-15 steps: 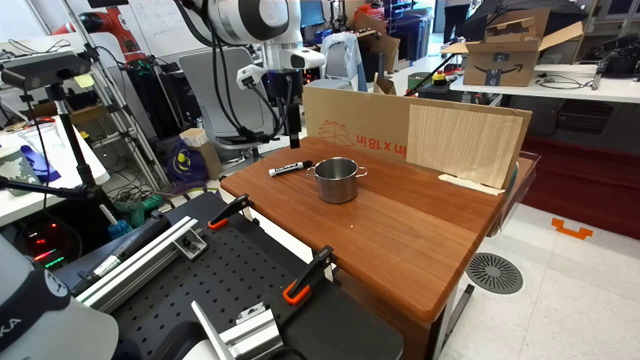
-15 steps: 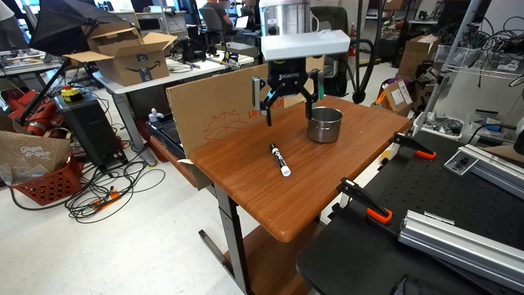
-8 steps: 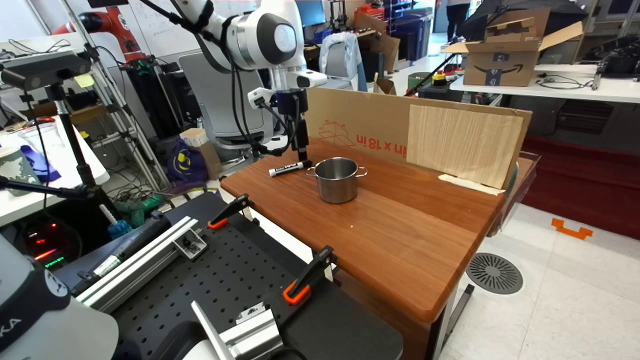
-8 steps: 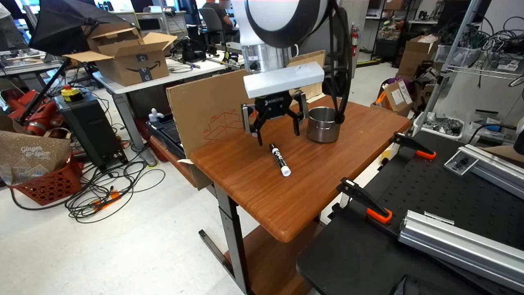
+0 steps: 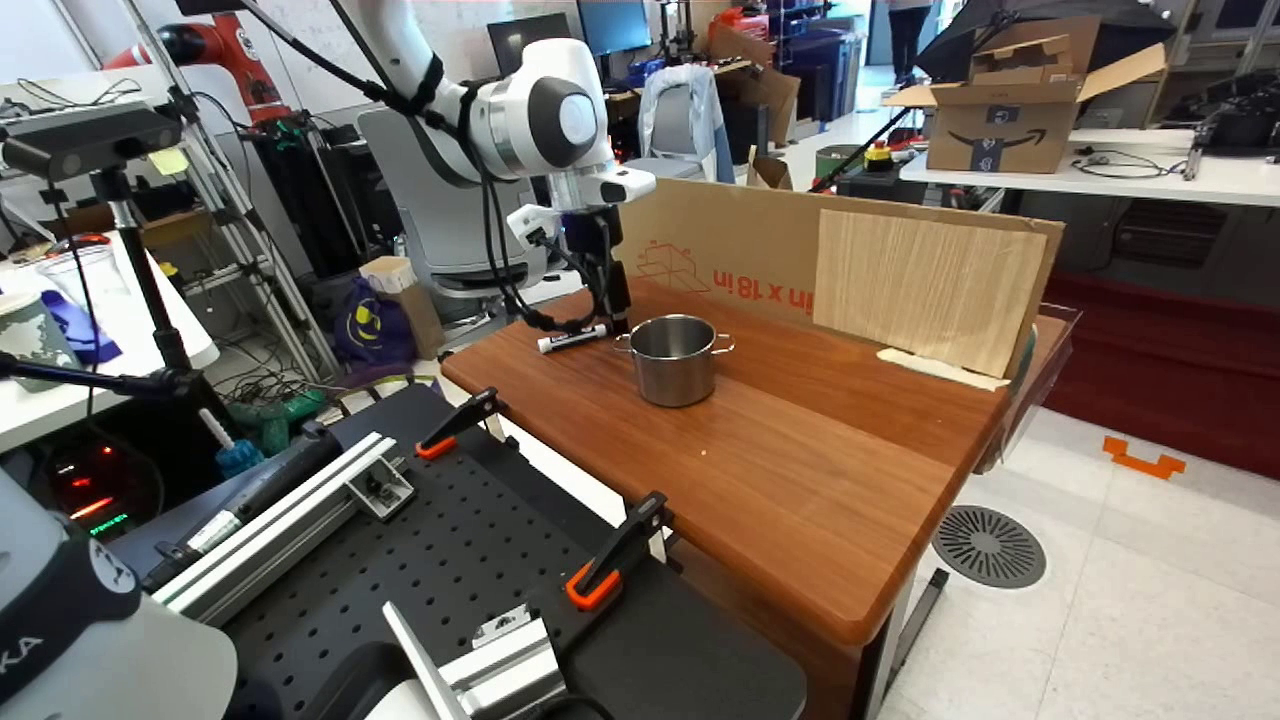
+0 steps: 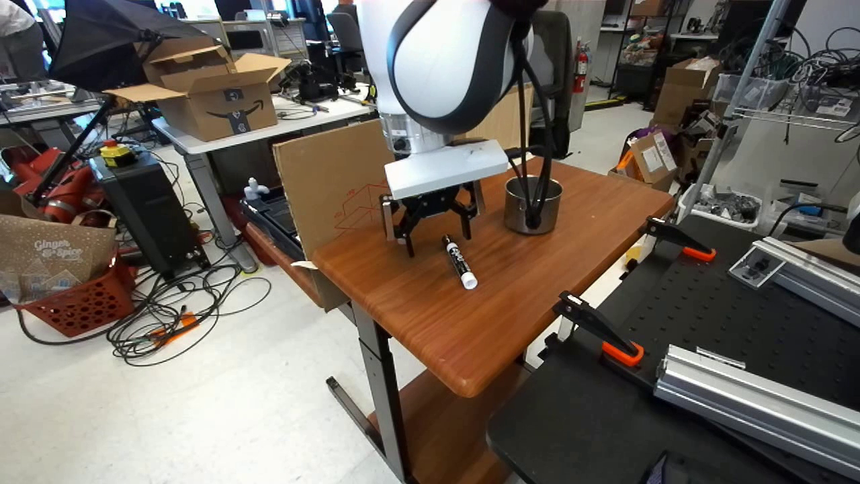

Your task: Put the marker in the silver pot

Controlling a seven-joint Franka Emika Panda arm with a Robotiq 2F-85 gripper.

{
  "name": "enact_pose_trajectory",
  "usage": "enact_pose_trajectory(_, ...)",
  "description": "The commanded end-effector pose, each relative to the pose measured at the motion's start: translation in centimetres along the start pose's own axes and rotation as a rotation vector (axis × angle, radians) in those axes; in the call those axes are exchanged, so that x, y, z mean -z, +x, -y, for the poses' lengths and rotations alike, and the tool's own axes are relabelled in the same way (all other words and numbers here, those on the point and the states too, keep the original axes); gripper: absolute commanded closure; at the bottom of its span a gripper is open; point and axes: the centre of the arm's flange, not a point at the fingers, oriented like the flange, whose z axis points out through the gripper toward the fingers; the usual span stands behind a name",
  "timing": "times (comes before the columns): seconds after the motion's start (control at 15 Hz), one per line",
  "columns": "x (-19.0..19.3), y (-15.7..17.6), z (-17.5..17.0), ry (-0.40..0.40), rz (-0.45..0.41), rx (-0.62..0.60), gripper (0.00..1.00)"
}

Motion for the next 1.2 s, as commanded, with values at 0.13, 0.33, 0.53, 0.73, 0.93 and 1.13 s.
enact_pose_trajectory(0.13,-0.5,0.9,0.8,0.018,-0.070,0.011,0.42)
enact_pose_trajectory(0.33,-0.3,0.9,0.9,0.028,-0.070,0.010,0.66)
enact_pose_trajectory(0.53,-0.2,1.2,0.5,0.023,-0.066,0.005,0.85)
enact_pose_trajectory(0.73,-0.1,1.3,0.5,0.023,-0.063,0.002,0.96)
enact_pose_trajectory(0.93,-0.1,1.3,0.6,0.023,-0.061,0.004,0.95)
enact_pose_trajectory(1.13,0.5,1.3,0.4,0.027,-0.054,0.002,0.95)
